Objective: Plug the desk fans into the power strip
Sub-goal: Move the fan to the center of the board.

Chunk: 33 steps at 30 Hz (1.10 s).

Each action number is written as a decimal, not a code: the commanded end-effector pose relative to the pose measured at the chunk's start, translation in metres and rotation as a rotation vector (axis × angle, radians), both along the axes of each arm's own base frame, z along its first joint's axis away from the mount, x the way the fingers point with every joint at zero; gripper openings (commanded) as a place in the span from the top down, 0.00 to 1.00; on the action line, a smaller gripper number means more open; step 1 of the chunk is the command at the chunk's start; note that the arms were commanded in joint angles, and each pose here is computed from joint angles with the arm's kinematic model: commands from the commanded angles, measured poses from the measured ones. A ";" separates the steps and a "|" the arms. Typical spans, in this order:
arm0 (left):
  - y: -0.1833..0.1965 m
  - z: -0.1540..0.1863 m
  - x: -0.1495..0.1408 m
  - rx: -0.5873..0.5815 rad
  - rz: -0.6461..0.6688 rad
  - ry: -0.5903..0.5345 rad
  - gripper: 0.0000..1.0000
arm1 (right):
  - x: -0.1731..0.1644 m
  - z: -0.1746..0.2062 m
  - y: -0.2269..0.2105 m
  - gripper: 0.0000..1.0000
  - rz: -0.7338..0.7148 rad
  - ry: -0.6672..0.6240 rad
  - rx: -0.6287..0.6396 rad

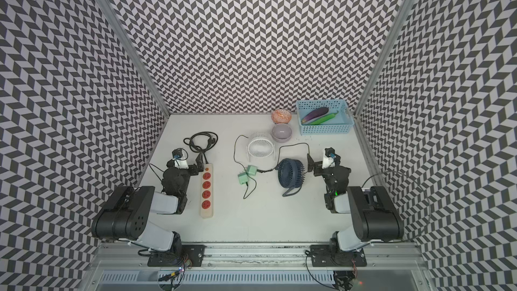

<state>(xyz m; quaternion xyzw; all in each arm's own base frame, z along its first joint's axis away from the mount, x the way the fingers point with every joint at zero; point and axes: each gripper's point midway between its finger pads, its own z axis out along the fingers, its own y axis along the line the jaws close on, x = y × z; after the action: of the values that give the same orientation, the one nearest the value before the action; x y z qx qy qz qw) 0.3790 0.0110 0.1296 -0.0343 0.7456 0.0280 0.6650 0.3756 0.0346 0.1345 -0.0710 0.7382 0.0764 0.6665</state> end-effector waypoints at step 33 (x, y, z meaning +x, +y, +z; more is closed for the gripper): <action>-0.017 0.065 0.045 -0.020 -0.045 0.287 0.00 | 0.007 0.102 -0.012 0.00 -0.106 0.000 0.128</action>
<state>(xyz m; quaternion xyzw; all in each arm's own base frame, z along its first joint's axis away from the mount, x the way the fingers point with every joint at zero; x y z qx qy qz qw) 0.4330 0.0000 0.1909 -0.0215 0.8101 0.0290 0.5852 0.3856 0.0209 0.2453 -0.0151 0.7004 0.0660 0.7105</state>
